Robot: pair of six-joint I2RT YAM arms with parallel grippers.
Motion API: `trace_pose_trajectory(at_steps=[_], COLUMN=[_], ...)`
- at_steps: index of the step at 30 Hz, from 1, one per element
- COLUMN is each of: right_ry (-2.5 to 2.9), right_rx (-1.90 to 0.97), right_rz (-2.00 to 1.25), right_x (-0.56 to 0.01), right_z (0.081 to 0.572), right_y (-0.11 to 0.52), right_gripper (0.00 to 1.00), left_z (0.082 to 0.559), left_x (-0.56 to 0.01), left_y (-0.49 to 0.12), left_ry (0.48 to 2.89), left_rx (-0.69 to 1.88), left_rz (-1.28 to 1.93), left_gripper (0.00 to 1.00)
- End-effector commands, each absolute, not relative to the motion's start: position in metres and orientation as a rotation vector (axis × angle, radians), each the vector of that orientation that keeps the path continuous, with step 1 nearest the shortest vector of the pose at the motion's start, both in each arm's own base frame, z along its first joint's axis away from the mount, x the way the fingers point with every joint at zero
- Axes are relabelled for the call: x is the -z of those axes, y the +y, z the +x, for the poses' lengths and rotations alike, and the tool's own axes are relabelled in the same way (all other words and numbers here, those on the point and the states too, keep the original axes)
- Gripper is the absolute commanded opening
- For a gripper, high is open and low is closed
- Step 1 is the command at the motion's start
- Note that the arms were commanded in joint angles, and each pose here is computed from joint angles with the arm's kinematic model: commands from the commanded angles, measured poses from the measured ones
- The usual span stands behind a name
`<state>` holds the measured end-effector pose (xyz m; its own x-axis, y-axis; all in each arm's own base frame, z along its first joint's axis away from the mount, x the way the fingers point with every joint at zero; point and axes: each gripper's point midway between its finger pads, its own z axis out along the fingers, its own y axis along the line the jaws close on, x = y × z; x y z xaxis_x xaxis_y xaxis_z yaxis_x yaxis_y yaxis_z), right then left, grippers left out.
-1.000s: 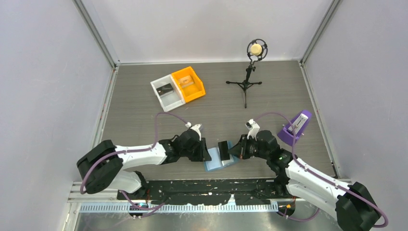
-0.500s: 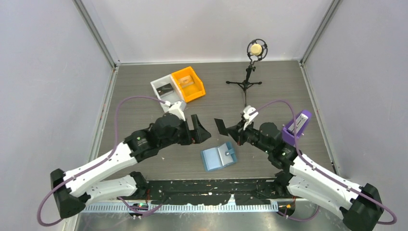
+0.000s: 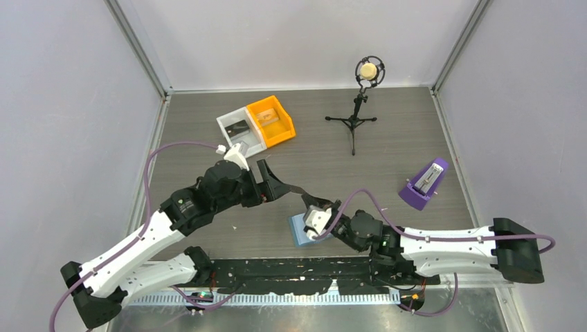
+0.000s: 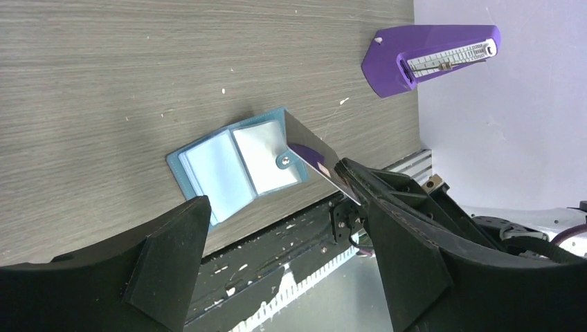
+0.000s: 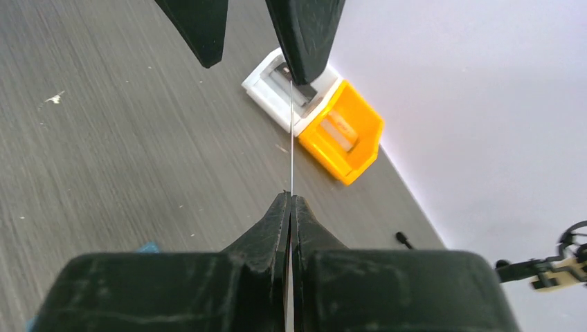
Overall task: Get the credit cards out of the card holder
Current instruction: Remove the credit card from the card holder, then place the credit card in the storage box.
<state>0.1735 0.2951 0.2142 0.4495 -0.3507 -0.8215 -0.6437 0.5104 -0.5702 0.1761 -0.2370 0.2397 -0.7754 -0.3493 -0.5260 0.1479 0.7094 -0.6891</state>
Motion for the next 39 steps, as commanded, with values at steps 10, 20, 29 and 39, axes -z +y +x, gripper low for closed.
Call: trace_pose_trajectory(at_steps=[10, 20, 29, 39], right_ry=[1.038, 0.983, 1.074, 1.45], right_rx=[-0.053, 0.006, -0.149, -0.689], right_rz=[-1.049, -1.103, -1.121, -0.905], right_x=[-0.233, -0.214, -0.196, -0.201], right_z=[0.162, 0.146, 0.134, 0.123], right_y=[0.298, 0.302, 0.305, 0.281], right_gripper=[0.05, 0.05, 0.32, 0.56], left_z=[0.17, 0.166, 0.17, 0.171], left_x=[-0.233, -0.226, -0.212, -0.218], left_y=[-0.256, -0.273, -0.264, -0.248], left_ry=[2.251, 2.246, 2.218, 2.054], left_rx=[1.177, 1.317, 1.248, 1.09], left_rz=[-0.194, -0.183, -0.084, 0.266], left_gripper=[0.76, 0.25, 0.0, 0.0])
